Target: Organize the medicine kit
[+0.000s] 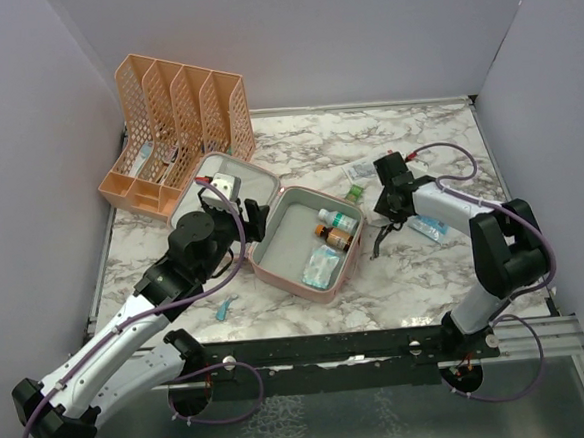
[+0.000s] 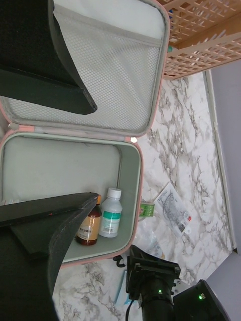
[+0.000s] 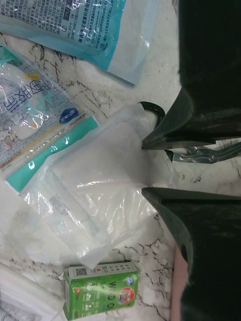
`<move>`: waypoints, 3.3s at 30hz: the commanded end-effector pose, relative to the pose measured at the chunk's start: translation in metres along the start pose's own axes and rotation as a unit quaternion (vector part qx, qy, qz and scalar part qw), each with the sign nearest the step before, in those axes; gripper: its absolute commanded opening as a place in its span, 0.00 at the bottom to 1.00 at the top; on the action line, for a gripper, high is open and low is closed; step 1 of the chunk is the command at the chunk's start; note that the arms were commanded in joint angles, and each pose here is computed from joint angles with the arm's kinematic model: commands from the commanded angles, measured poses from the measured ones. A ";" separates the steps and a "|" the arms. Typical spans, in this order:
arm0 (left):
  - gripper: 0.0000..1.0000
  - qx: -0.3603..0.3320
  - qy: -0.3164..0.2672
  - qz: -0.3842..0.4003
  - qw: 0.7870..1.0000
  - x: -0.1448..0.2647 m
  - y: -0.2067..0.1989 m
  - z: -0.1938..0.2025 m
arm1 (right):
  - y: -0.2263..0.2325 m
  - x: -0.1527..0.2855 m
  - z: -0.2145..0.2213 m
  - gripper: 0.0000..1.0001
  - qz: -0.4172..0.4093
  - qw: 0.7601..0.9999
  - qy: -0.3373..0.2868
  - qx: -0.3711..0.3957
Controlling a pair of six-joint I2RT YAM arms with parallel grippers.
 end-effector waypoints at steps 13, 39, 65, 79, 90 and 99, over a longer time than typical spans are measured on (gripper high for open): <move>0.67 0.011 -0.006 0.012 1.000 -0.005 -0.005 -0.001 | 0.002 0.016 -0.018 0.01 -0.016 0.999 -0.047 0.022; 0.83 0.045 0.030 0.078 0.995 -0.029 -0.027 0.005 | 0.043 0.148 0.028 0.01 -0.433 0.849 0.054 0.300; 0.82 0.150 0.102 0.043 0.982 -0.041 -0.037 0.049 | 0.021 0.137 0.121 0.01 -0.248 0.901 0.160 0.317; 0.82 0.123 0.130 0.112 0.977 -0.043 -0.048 0.059 | 0.024 0.130 0.138 0.01 -0.208 0.904 0.165 0.335; 0.82 0.142 0.165 0.124 0.968 -0.046 -0.054 0.083 | 0.017 0.120 0.137 0.03 -0.144 0.913 0.155 0.350; 0.76 0.176 0.206 0.182 0.945 -0.054 -0.071 0.110 | 0.024 0.120 0.139 0.20 -0.165 0.901 0.165 0.366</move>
Point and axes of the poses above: each gripper's point midway between its finger pads, its own x axis back along the fingers, its own y axis along the line the jaws close on, z = x × y, the point moved 9 cm from there along x, back along the fingers, and after that the axes turned 12 degrees about -x, right-handed, at the moved point
